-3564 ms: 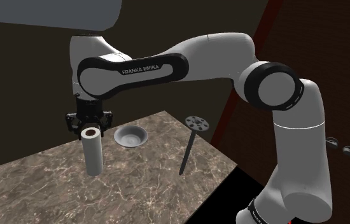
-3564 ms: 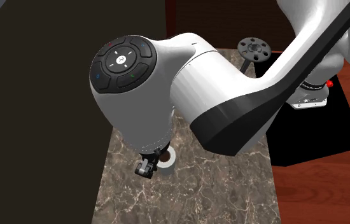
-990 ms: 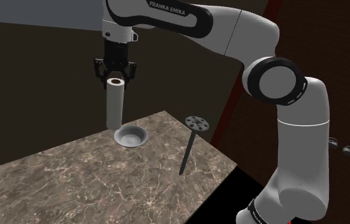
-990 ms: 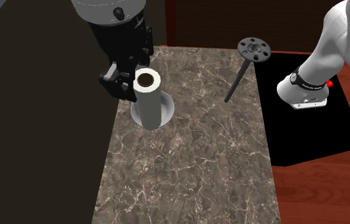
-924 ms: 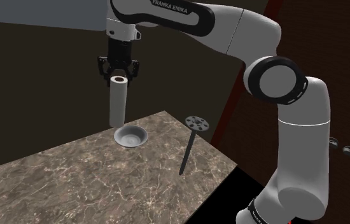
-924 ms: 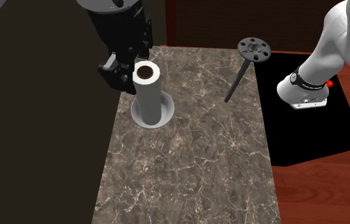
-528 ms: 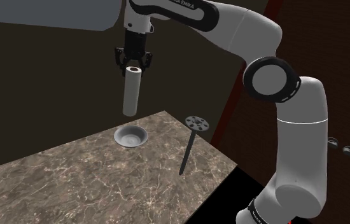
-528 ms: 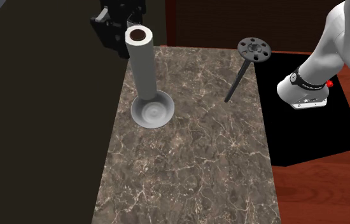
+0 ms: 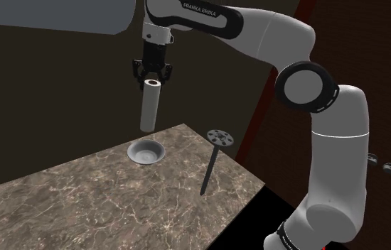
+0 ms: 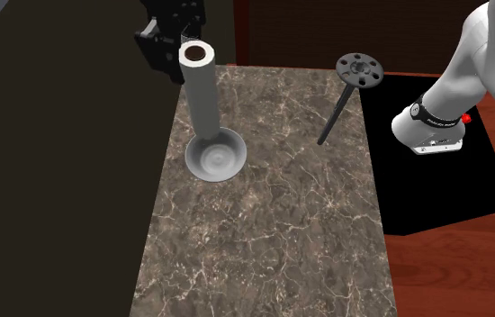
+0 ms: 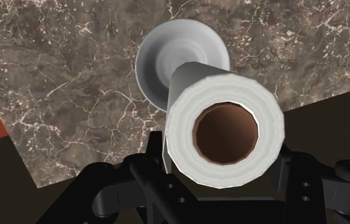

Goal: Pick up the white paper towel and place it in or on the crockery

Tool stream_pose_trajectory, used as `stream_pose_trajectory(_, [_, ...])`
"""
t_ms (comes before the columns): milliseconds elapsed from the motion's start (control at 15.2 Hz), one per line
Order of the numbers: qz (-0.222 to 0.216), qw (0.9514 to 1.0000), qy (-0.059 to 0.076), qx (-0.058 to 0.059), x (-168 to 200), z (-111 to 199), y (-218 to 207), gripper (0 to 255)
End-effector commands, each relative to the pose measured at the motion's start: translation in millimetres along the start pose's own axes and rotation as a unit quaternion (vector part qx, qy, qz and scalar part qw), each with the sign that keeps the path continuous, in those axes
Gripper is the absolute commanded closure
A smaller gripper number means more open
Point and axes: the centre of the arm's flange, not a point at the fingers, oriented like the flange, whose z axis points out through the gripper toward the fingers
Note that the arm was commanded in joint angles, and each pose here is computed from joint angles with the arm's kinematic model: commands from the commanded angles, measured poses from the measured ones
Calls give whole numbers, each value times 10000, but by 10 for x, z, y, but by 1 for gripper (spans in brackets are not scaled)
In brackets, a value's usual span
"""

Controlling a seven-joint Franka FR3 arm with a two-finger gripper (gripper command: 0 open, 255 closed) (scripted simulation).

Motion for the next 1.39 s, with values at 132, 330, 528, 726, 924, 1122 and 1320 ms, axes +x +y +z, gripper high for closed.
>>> stream_pose_trajectory(132, [0, 10000, 3, 2, 14, 212, 14, 255])
stream_pose_trajectory(330, [0, 10000, 3, 2, 20, 370, 23, 255])
stream_pose_trajectory(528, [0, 10000, 3, 2, 27, 528, 31, 255])
stream_pose_trajectory(726, [0, 10000, 3, 2, 33, 686, 39, 255])
stream_pose_trajectory(924, [0, 10000, 3, 2, 40, 844, 48, 255])
stream_pose_trajectory(1122, [0, 10000, 3, 2, 46, 1003, 56, 255])
stream_pose_trajectory(1320, [0, 10000, 3, 2, 53, 1173, 65, 255])
